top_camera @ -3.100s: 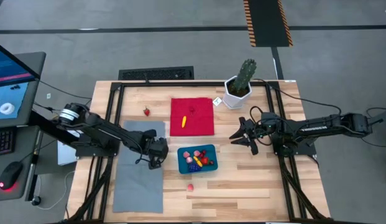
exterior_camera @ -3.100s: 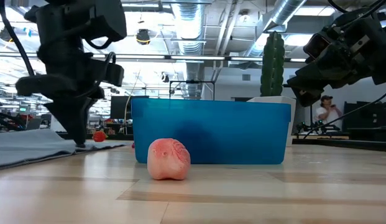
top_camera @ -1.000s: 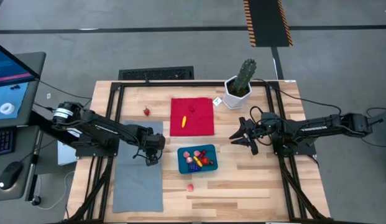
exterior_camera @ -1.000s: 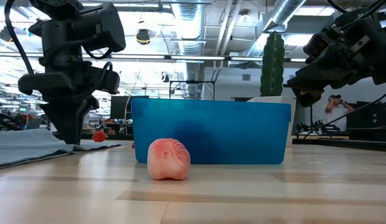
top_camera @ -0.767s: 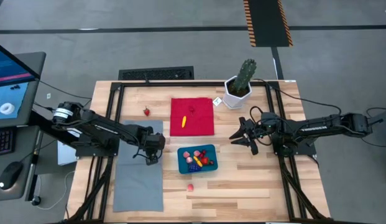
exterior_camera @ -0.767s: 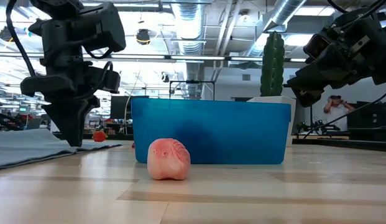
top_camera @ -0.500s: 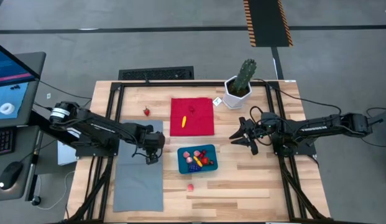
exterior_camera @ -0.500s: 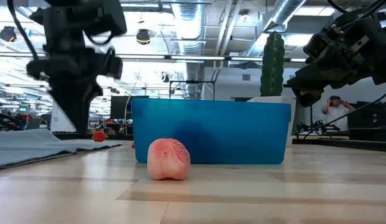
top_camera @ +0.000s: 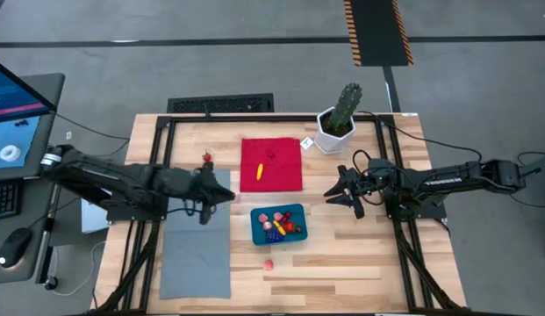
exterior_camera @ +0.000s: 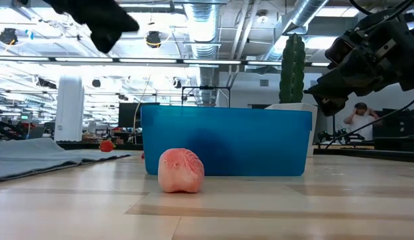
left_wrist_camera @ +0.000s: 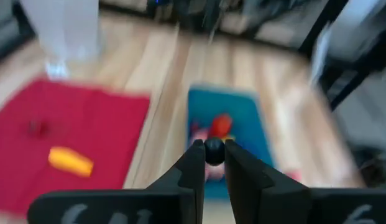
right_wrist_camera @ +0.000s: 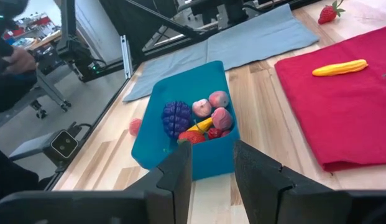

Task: Pick and placing Produce into tupperware
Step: Put the blueberry into the blue bin

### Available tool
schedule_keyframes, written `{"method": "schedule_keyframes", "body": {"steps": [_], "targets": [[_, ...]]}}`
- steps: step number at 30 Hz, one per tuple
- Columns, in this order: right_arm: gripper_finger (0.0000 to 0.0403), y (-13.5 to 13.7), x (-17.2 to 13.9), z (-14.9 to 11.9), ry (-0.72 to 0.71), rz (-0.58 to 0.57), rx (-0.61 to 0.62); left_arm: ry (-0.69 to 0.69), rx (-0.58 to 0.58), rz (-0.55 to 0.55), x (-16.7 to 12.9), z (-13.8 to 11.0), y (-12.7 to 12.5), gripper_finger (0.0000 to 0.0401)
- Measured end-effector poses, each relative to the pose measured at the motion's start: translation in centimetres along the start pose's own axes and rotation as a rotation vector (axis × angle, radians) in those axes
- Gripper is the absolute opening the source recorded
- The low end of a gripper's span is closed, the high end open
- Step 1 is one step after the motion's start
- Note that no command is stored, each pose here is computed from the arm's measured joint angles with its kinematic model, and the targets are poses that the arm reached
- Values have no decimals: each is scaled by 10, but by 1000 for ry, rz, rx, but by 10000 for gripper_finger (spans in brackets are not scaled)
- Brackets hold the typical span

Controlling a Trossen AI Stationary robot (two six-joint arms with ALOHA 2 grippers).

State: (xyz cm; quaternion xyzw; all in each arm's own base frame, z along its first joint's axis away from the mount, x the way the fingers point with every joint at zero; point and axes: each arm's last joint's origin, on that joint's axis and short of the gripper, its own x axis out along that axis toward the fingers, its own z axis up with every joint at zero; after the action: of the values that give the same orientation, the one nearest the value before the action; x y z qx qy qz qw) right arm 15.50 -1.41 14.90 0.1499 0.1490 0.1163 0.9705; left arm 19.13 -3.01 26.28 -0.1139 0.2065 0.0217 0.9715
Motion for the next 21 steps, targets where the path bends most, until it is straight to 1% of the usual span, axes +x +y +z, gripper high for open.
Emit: {"method": "schedule_keyframes", "body": {"steps": [3,6,7,8,10,13,15,18,21], "targets": [[141,0,0,0,2,0,1,-160,-32,-94,-14,-5,3,38],[141,0,0,0,2,0,1,-340,-129,-190,-20,-16,6,38],[141,0,0,0,2,0,1,-410,-194,-199,-22,-19,9,39],[141,0,0,0,2,0,1,-475,-287,-188,-23,-24,12,39],[140,0,0,0,2,0,9,-566,-463,-145,-23,-35,18,39],[139,2,1,-1,3,1,13,-602,-602,-58,-20,-57,26,39],[139,5,2,-1,7,3,6,-600,-683,-26,-18,-68,30,39],[141,11,5,-3,12,0,-5,-580,-723,-8,-15,-80,34,39],[141,17,7,-5,13,-7,-3,-580,-716,5,-15,-82,35,39]]}}
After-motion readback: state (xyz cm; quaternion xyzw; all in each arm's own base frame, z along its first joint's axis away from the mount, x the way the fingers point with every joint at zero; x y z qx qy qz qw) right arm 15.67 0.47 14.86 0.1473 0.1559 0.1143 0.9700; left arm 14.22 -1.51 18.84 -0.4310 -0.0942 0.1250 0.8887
